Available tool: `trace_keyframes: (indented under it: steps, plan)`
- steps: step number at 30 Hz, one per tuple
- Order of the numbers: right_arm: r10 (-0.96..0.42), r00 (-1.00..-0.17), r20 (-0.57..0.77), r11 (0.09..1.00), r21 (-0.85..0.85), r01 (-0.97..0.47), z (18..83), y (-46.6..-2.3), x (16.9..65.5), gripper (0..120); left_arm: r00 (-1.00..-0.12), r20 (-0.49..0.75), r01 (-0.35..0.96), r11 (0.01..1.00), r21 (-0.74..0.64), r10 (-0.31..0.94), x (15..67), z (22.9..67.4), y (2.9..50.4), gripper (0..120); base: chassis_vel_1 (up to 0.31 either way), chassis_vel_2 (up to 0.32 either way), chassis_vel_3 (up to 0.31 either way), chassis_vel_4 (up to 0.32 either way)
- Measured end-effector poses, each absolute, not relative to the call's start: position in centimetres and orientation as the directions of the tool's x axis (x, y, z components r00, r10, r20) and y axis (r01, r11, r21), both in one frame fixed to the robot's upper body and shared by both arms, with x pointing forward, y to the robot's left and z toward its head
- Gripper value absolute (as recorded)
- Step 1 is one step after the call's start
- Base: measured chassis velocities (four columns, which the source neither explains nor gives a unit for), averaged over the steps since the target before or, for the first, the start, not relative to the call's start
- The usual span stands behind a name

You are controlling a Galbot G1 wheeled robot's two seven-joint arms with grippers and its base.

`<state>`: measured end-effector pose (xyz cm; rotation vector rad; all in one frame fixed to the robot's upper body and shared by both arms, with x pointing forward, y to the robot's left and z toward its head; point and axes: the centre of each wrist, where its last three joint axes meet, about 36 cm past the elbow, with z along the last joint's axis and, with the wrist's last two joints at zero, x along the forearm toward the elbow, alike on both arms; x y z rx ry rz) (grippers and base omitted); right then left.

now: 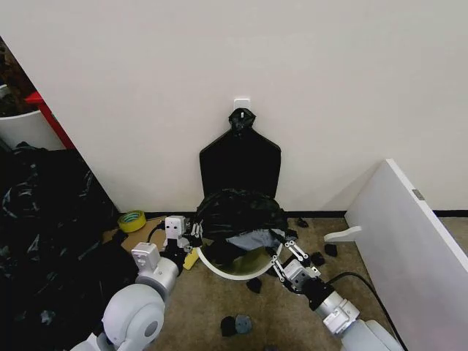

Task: Place the garbage bag over the trash bin.

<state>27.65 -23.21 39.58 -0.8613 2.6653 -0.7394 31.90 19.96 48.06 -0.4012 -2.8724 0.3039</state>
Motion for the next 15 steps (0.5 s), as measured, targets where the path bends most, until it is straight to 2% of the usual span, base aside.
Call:
trace_keyframes:
  steps: [1, 4, 11, 15]
  plan:
    - [-0.612, -0.787, -0.080, 0.695, -0.529, -0.487, 39.2, -23.3, 27.6, 4, -0.937, 0.193, 0.244, 0.942, -0.232, 0.290, 31.9, 48.0, 20.0, 5, 0.000, 0.000, 0.000, 0.000]
    - [-0.631, -0.770, -0.090, 0.690, -0.518, -0.505, 38.7, -23.5, 27.6, 0, -0.937, 0.196, 0.242, 0.942, -0.231, 0.289, 32.0, 47.9, 20.0, 5, 0.000, 0.000, 0.000, 0.000]
    - [-0.690, -0.707, -0.155, 0.679, -0.476, -0.558, 36.9, -23.7, 27.7, 0, -0.937, 0.198, 0.240, 0.943, -0.231, 0.287, 32.1, 47.9, 20.1, 5, 0.000, 0.000, 0.000, 0.000]
    - [-0.803, -0.565, -0.192, 0.582, -0.462, -0.669, 34.7, -24.9, 28.3, 0, -0.937, 0.200, 0.235, 0.940, -0.248, 0.287, 32.2, 48.3, 20.2, 5, 0.000, 0.000, 0.000, 0.000]
